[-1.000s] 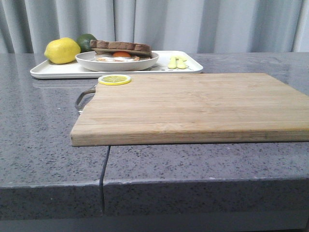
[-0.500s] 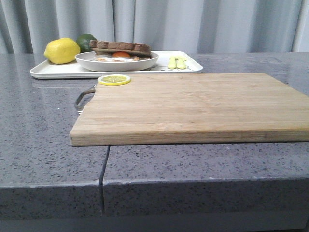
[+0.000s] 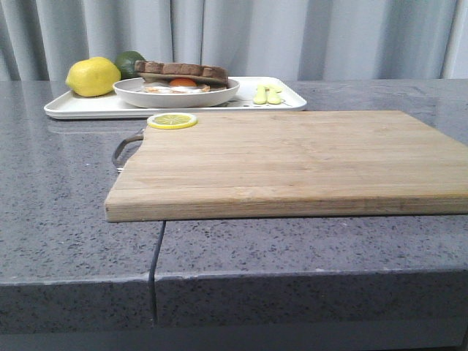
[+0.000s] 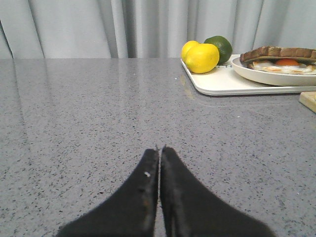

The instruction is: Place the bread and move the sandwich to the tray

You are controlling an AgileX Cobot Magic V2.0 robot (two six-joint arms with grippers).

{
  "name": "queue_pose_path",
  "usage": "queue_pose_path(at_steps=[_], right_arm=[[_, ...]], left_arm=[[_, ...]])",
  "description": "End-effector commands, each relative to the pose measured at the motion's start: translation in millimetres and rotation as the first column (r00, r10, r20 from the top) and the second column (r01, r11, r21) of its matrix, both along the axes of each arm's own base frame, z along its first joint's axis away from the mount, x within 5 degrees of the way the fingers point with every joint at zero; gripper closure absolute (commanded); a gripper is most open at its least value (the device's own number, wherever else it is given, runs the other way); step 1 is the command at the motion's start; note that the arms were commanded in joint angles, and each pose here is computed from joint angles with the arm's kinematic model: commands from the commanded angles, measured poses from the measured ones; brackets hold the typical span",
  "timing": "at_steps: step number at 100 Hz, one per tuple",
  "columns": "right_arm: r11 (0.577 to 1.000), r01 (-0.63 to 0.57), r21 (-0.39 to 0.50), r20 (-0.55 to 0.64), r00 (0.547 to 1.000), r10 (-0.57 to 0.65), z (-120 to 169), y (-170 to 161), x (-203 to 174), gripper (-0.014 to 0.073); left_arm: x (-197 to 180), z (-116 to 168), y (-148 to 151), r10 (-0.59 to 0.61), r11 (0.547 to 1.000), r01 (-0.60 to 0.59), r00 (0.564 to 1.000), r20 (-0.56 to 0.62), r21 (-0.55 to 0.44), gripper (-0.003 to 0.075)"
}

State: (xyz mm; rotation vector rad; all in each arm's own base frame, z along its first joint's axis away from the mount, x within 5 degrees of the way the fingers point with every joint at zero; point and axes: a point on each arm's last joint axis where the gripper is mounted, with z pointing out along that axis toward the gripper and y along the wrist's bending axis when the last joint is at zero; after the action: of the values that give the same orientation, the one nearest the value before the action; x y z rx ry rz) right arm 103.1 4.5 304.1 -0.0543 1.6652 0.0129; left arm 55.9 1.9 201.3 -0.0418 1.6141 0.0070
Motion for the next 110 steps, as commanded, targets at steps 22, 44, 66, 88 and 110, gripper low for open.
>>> queue_pose_path(at_steps=[22,44,66,88,110], right_arm=[[1.0,-0.011,-0.011,0.111,0.994,0.012,17,1,0,0.0662],[1.0,-0.011,-0.011,0.111,0.994,0.012,17,1,0,0.0662],[0.999,-0.013,-0.047,0.112,0.994,0.018,17,1,0,0.0662],[0.999,-0.036,-0.006,0.109,0.993,0.037,-4,3,-11,0.0662],[0.996,-0.075,0.043,0.158,0.985,0.068,-49,4,-29,0.0662]], left_arm=[[-2,3,0,-0.005,1.0,0.005,0.996,0.088,-0.007,0.074],[-2,3,0,-0.005,1.0,0.005,0.996,0.088,-0.007,0.074],[-2,3,0,-0.005,1.0,0.005,0.996,0.088,-0.007,0.074],[-2,3,0,-0.005,1.0,0.005,0.996,0.088,-0.007,0.074],[-2,3,0,-0.005,1.0,0.005,0.996,0.088,-0.007,0.074]])
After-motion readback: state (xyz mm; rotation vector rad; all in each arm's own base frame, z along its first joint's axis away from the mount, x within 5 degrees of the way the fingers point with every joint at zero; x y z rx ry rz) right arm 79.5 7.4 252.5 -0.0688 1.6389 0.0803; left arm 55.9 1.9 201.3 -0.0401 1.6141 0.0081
